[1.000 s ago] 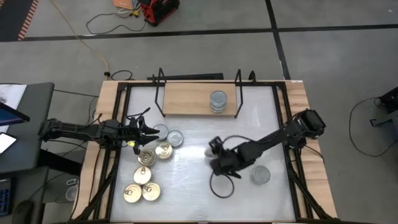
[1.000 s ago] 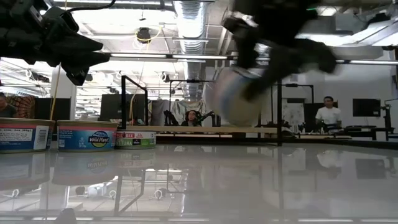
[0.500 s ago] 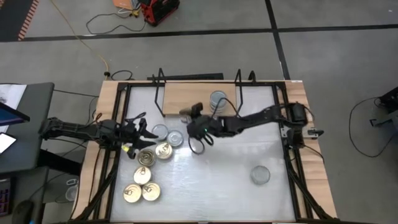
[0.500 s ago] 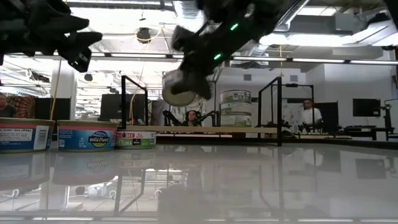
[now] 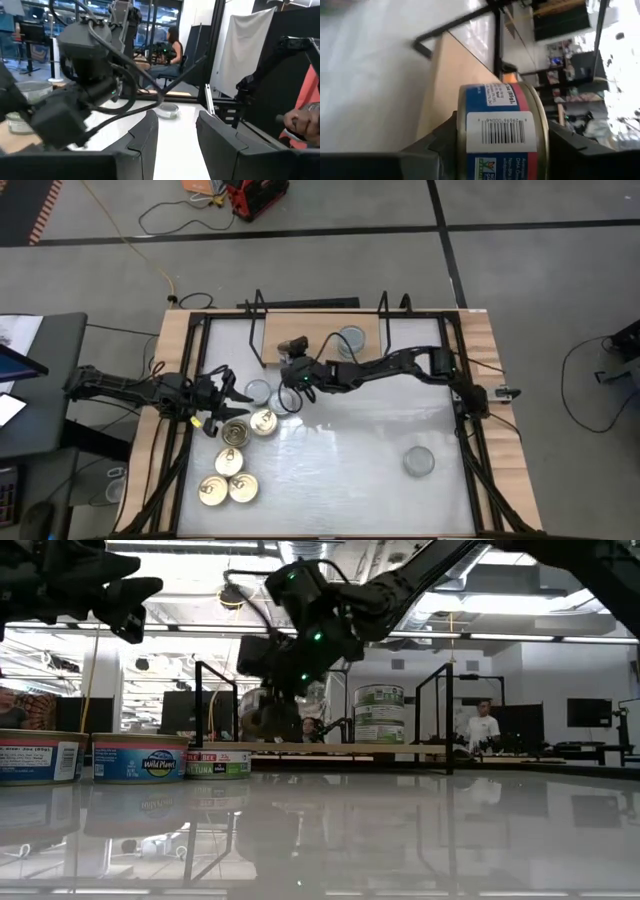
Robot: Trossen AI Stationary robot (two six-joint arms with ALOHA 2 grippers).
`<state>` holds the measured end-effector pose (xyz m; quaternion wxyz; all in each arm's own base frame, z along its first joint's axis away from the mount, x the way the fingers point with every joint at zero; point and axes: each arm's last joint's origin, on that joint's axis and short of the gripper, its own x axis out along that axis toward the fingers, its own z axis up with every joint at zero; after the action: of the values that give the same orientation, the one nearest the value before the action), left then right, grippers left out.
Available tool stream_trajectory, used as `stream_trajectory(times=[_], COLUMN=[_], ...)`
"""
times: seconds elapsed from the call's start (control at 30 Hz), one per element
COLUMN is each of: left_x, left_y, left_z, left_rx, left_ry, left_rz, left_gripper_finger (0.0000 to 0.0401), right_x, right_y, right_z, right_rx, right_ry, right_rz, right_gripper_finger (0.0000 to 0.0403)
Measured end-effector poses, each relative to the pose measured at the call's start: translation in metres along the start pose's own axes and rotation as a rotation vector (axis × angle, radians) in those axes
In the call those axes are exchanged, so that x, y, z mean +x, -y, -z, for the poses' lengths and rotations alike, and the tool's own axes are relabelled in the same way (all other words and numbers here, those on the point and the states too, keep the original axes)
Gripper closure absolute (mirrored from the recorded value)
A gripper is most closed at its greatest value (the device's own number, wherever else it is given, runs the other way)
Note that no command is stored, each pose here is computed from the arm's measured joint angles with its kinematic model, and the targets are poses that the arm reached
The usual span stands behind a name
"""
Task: Stack canned seafood by type on shelf
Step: Put the blue pink tuna can on the shelf
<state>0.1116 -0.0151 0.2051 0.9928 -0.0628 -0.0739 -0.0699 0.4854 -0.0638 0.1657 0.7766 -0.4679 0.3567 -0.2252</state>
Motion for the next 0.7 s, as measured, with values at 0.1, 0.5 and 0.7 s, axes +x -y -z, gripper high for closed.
stream_trajectory(times=[0.1, 0.5, 0.7], left_x=[0.000, 0.000, 0.000], left_y=[0.000, 0.000, 0.000], left_z=[0.000, 0.001, 0.001], left_rx=[-0.001, -0.013, -0.020], left_ry=[-0.005, -0.007, -0.013], left_rz=[-0.001, 0.004, 0.005], left_gripper_finger=[0.0275, 0.0275, 0.0275], right_x=[0.009, 0.010, 0.011], right_y=[-0.004, -0.002, 0.008], right_z=[0.000, -0.002, 0.002], right_rx=[-0.006, 0.114, 0.235], right_ry=[-0.035, 0.009, 0.071], right_rz=[0.014, -0.056, -0.131], right_gripper_finger=[0.0167, 0.0132, 0.0090])
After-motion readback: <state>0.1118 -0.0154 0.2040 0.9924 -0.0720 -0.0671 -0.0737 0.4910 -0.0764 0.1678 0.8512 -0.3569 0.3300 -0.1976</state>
